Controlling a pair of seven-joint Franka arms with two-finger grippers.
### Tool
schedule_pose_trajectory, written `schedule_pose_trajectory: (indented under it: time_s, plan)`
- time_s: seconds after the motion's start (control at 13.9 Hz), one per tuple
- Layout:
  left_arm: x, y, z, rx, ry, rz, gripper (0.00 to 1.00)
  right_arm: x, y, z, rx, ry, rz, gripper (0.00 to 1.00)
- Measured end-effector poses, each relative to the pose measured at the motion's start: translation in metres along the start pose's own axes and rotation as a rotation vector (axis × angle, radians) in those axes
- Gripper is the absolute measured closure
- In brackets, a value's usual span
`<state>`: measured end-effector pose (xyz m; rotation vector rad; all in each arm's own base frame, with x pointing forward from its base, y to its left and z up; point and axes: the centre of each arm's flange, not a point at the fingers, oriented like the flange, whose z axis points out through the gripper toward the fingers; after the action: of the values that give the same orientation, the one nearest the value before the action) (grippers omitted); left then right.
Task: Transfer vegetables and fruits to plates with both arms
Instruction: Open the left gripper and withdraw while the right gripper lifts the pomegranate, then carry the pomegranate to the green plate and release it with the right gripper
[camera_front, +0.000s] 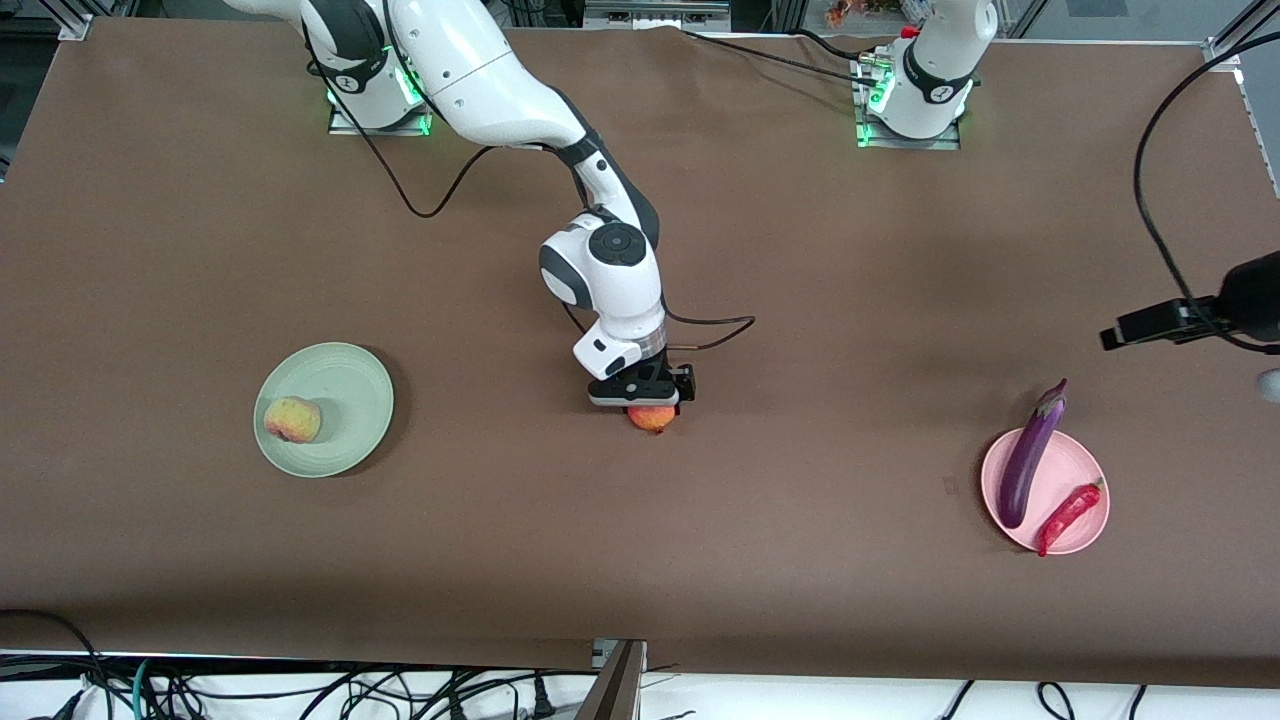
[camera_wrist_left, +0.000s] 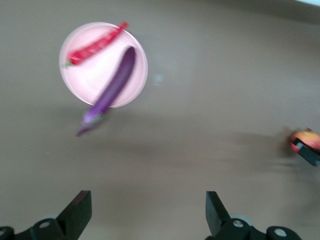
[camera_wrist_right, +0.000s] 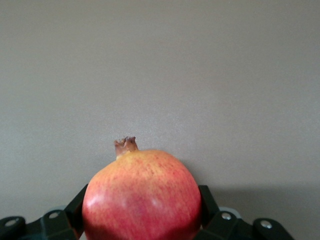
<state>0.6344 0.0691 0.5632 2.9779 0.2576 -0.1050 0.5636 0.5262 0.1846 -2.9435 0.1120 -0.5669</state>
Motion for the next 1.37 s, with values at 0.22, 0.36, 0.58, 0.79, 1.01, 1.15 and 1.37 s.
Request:
schedule_pose_trajectory:
  time_s: [0.22,0.36,0.58,0.79,1.01,1.15,1.37]
  plan:
    - [-0.001,-0.016,-0.016,0.006,0.031,-0.025,0.0,0.009,0.001,-0.005,0.002,0.018,0.003,0.13]
    - [-0.002,-0.012,-0.028,0.004,0.056,-0.031,0.0,0.023,0.002,-0.015,-0.003,0.033,0.01,0.13]
    - [-0.015,0.001,-0.035,0.037,0.011,-0.009,0.0,0.047,0.013,-0.043,-0.078,-0.011,-0.025,0.13]
    - [-0.034,0.007,-0.043,0.078,0.002,0.0,0.0,0.089,0.05,-0.075,-0.136,-0.084,-0.095,0.13]
    - [-0.042,0.014,-0.039,0.093,0.03,0.008,0.0,0.132,0.116,-0.098,-0.145,-0.219,-0.191,0.13]
    - [-0.053,0.023,-0.03,0.115,0.07,0.014,0.0,0.157,0.177,-0.104,-0.154,-0.286,-0.26,0.13]
    - [-0.08,0.022,-0.022,0.135,0.084,0.028,0.0,0.169,0.264,-0.095,-0.159,-0.369,-0.354,0.13]
